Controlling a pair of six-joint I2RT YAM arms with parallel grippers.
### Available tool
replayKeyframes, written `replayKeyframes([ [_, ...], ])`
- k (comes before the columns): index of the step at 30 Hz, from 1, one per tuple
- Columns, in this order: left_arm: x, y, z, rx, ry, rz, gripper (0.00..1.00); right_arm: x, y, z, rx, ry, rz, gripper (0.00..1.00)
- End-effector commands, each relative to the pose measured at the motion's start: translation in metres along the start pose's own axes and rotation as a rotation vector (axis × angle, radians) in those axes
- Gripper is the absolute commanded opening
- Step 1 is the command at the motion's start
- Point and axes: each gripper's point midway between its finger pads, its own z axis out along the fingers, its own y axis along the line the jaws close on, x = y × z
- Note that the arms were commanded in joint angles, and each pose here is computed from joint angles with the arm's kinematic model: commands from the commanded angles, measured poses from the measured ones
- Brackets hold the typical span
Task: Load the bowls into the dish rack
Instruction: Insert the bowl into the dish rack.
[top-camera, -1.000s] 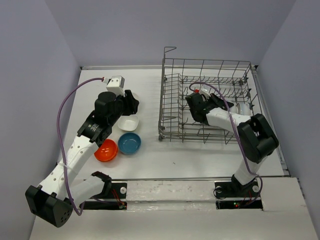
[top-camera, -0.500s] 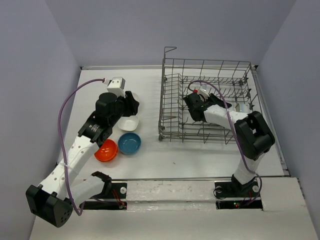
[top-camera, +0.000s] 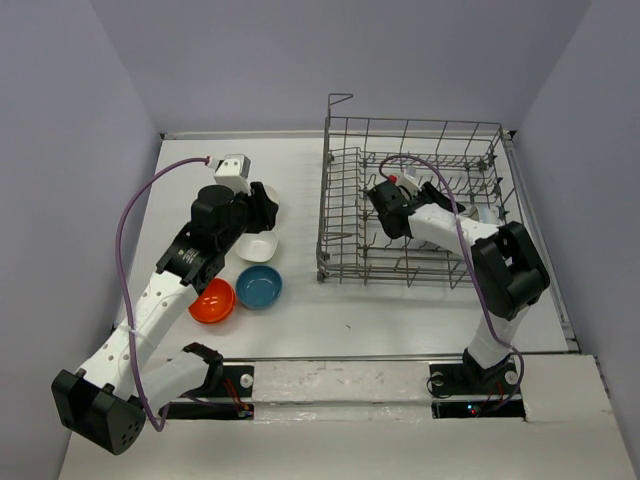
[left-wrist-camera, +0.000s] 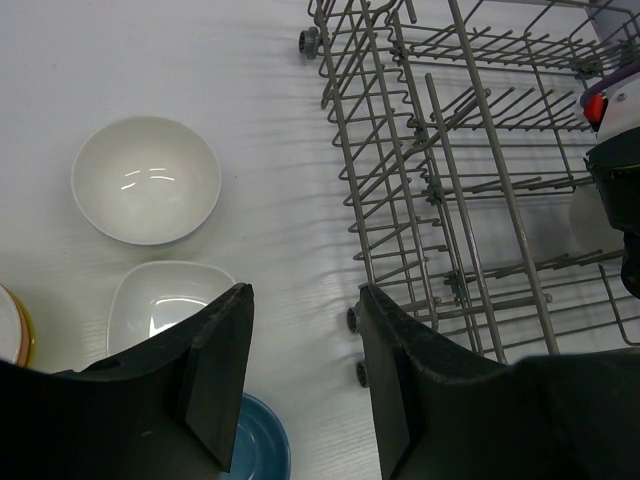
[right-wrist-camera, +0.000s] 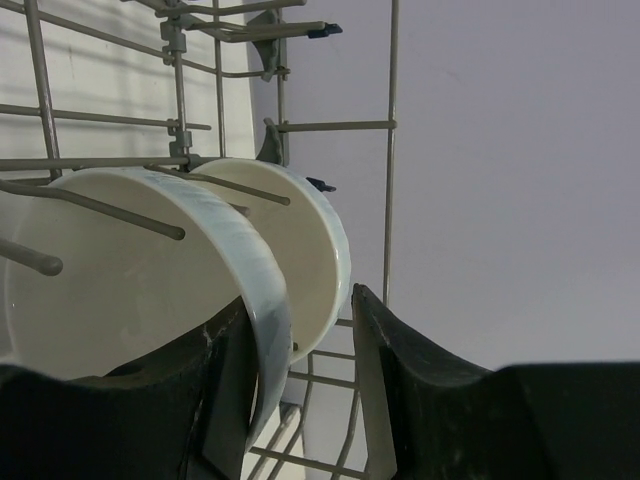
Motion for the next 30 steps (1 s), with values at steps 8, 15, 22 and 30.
replayKeyframes([
  [8, -0.009, -0.002, -0.002, 0.014, -0.039, 0.000, 0.56, -0.009, -0.011, -0.003, -0.049, 0.007, 0.114, 0.49],
  [15, -0.009, -0.001, -0.002, 0.011, -0.037, 0.002, 0.56, -0.012, -0.010, -0.008, -0.121, 0.005, 0.165, 0.49],
  [22, -0.008, 0.000, -0.001, 0.003, -0.036, 0.002, 0.56, -0.015, -0.005, -0.015, -0.227, -0.001, 0.243, 0.50],
  [30, -0.008, 0.004, 0.001, -0.019, -0.035, 0.004, 0.57, -0.022, -0.011, -0.026, -0.339, -0.028, 0.329, 0.50],
])
